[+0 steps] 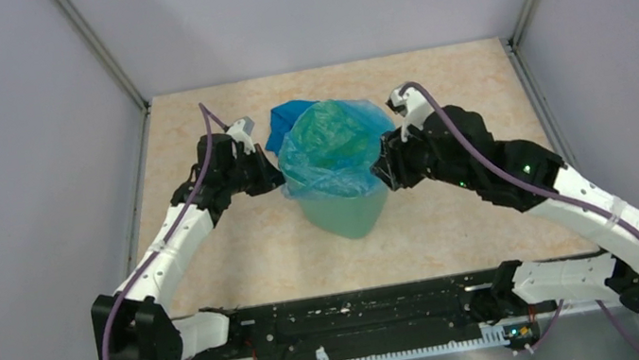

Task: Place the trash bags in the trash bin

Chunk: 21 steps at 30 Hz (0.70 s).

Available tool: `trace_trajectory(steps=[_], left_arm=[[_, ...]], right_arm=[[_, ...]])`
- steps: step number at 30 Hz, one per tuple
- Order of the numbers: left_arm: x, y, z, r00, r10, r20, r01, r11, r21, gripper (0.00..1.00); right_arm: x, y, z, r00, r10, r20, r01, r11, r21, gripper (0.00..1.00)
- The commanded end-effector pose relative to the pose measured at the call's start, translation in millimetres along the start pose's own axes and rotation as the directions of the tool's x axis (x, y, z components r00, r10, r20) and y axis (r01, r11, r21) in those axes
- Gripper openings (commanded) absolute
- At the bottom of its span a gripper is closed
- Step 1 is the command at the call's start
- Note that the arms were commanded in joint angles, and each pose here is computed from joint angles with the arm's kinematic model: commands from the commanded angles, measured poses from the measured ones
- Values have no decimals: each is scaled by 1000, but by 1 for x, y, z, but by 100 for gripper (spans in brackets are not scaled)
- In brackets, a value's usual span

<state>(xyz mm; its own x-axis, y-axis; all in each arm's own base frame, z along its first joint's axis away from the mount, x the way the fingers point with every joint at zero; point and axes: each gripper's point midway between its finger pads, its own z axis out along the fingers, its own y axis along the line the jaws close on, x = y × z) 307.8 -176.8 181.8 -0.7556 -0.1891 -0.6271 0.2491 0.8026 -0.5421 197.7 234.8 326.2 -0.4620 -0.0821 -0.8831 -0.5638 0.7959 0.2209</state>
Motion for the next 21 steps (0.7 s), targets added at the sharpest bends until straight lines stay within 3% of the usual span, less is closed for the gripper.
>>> trace_trajectory(steps=[1, 5, 15, 18, 21], left_arm=[[-17, -9, -2, 998, 43, 41, -44, 999, 26, 0], [-17, -9, -3, 998, 48, 41, -49, 999, 22, 0], [-19, -11, -2, 998, 46, 37, -47, 998, 32, 0], [-19, -12, -1, 998, 43, 36, -44, 998, 35, 0], [-20, -12, -2, 998, 44, 39, -46, 998, 33, 0]], right_arm=[[-30, 9, 4, 996, -80, 43, 81, 997, -20, 42], [-41, 18, 5, 991, -121, 61, 124, 991, -56, 45], [-10, 25, 28, 979, -195, -64, 185, 974, -132, 58], [-7, 24, 31, 978, -193, -76, 181, 973, -147, 58], [-6, 25, 29, 979, -190, -77, 176, 972, -154, 50]])
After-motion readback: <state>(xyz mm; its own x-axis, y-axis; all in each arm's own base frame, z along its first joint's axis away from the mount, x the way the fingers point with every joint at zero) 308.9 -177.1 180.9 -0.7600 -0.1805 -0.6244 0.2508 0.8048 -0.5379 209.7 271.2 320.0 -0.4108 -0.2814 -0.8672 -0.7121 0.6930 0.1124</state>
